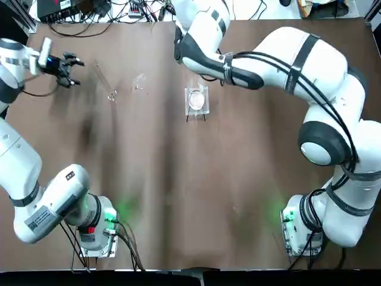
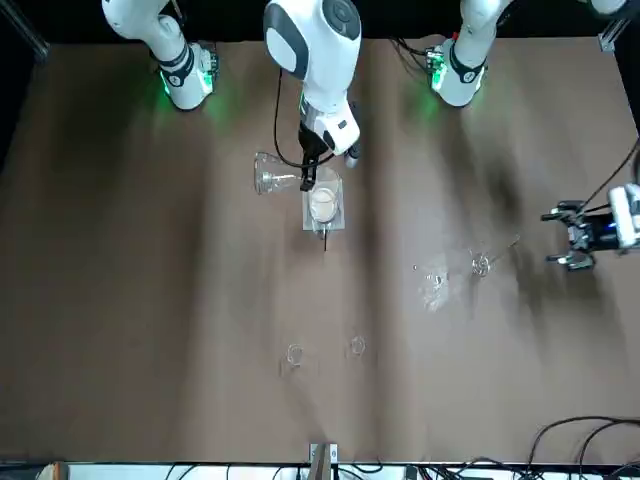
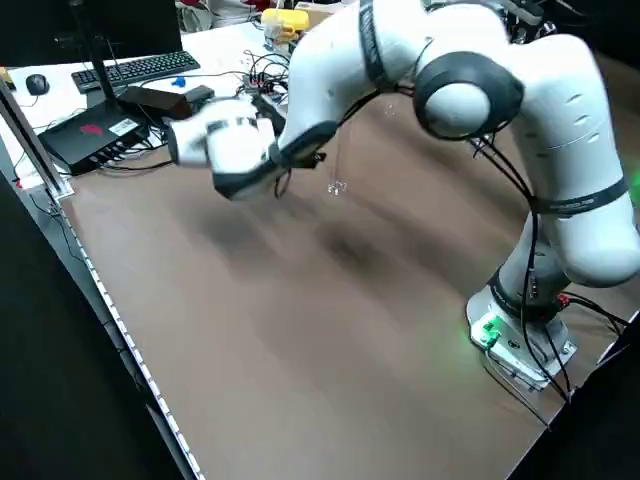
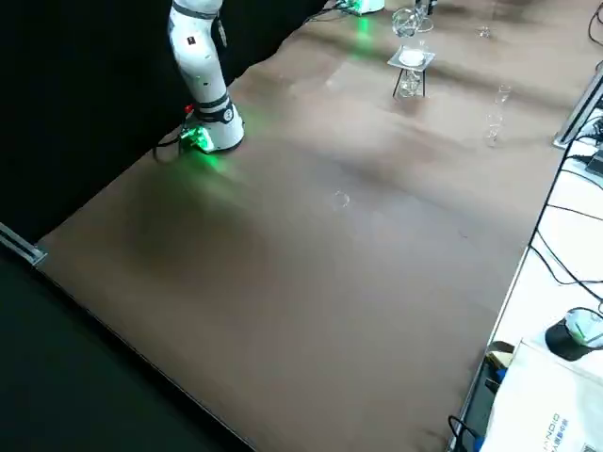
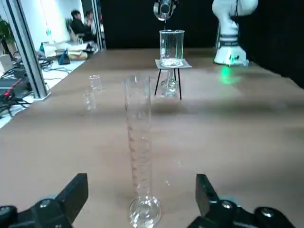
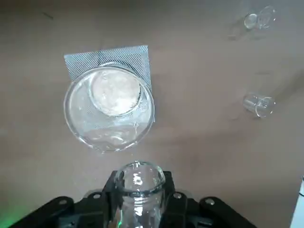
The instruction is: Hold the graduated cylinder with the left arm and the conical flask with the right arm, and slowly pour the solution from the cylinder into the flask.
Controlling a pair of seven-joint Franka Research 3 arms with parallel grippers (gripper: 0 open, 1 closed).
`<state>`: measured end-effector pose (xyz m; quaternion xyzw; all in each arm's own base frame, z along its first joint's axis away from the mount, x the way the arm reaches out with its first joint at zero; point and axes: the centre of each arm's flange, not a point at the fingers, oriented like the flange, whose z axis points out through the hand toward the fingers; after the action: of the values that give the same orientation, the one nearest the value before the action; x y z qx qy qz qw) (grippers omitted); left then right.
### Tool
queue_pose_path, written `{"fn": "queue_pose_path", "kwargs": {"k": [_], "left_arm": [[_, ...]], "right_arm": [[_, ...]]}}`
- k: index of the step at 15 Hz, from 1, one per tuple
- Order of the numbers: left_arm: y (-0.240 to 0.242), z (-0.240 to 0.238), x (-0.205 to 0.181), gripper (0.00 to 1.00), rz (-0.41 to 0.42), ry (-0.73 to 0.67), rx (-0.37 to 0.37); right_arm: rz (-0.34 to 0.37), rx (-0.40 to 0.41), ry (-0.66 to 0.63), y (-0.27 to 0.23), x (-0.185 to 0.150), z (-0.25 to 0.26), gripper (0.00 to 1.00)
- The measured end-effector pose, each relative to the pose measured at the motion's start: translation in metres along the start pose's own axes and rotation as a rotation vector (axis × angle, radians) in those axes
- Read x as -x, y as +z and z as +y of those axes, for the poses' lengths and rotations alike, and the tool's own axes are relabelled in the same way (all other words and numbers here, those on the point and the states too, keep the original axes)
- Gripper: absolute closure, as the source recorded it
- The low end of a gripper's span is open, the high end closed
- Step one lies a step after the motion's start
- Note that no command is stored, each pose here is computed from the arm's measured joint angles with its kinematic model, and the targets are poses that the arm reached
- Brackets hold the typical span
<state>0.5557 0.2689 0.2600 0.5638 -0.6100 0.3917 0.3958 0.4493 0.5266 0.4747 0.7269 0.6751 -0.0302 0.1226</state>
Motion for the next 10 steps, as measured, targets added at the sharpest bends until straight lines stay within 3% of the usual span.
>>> {"fn": "queue_pose_path", "kwargs": {"k": [5, 10], "left_arm": [[-0.05, -0.009, -0.146, 0.0, -0.221, -0.017, -0.006], [-0.02, -0.017, -0.272, 0.0, -0.452, -0.108, 0.027]], "right_arm": [[0.078, -0.058, 0.019, -0.019, 0.027, 0.022, 0.61], [0.207, -0.127, 0.039, -0.039, 0.097, 0.079, 0.61]]}}
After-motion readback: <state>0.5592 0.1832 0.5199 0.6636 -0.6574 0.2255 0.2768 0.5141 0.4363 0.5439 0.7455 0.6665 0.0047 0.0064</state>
